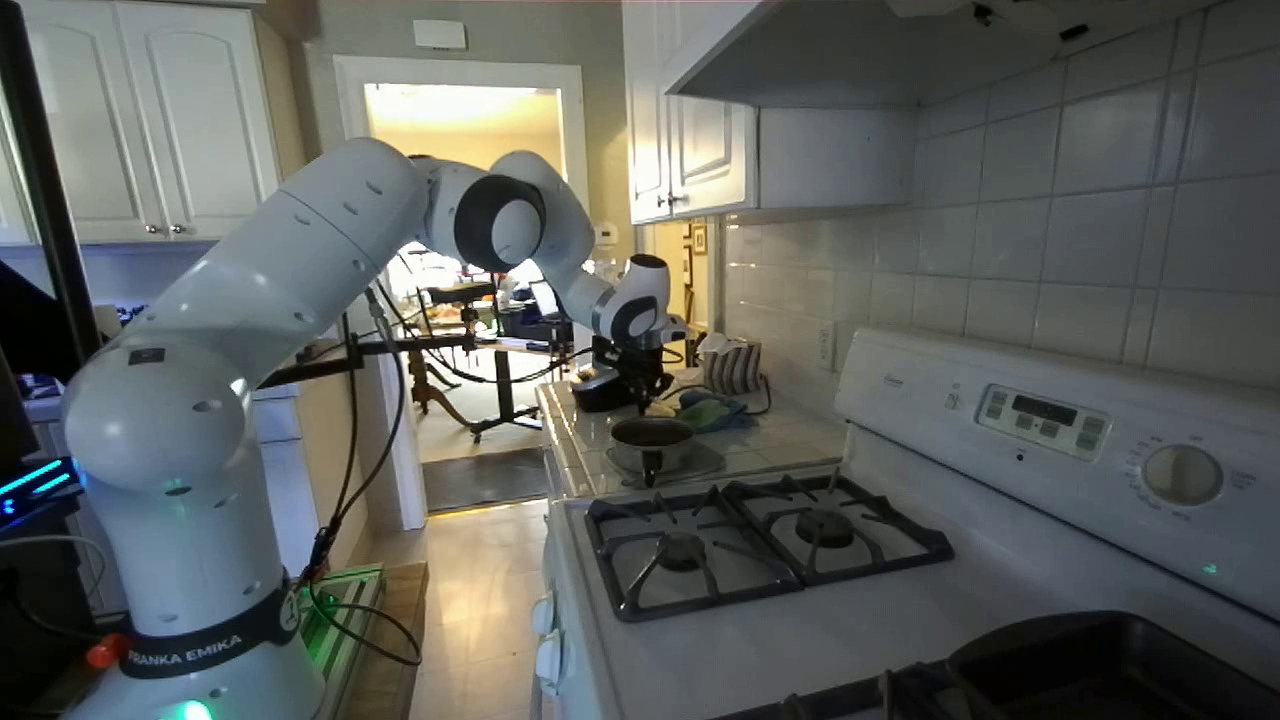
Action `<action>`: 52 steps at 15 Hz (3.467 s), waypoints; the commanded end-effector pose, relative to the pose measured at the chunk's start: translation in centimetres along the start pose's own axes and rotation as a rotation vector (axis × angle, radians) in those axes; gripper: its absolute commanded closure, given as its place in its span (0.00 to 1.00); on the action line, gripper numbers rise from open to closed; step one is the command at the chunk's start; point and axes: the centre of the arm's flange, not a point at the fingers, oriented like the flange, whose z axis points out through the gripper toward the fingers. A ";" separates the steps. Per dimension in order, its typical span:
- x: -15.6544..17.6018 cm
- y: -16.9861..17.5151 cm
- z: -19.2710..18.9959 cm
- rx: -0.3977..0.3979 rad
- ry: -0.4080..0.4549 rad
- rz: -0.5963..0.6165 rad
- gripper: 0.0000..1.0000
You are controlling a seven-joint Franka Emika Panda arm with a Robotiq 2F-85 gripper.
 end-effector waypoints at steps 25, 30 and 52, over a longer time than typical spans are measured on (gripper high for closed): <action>5.4 16.4 -10.0 -0.338 0.253 0.193 0.93; 4.1 19.2 -7.5 -0.341 0.229 0.254 0.93; 3.6 17.4 -4.7 -0.305 0.174 0.300 0.14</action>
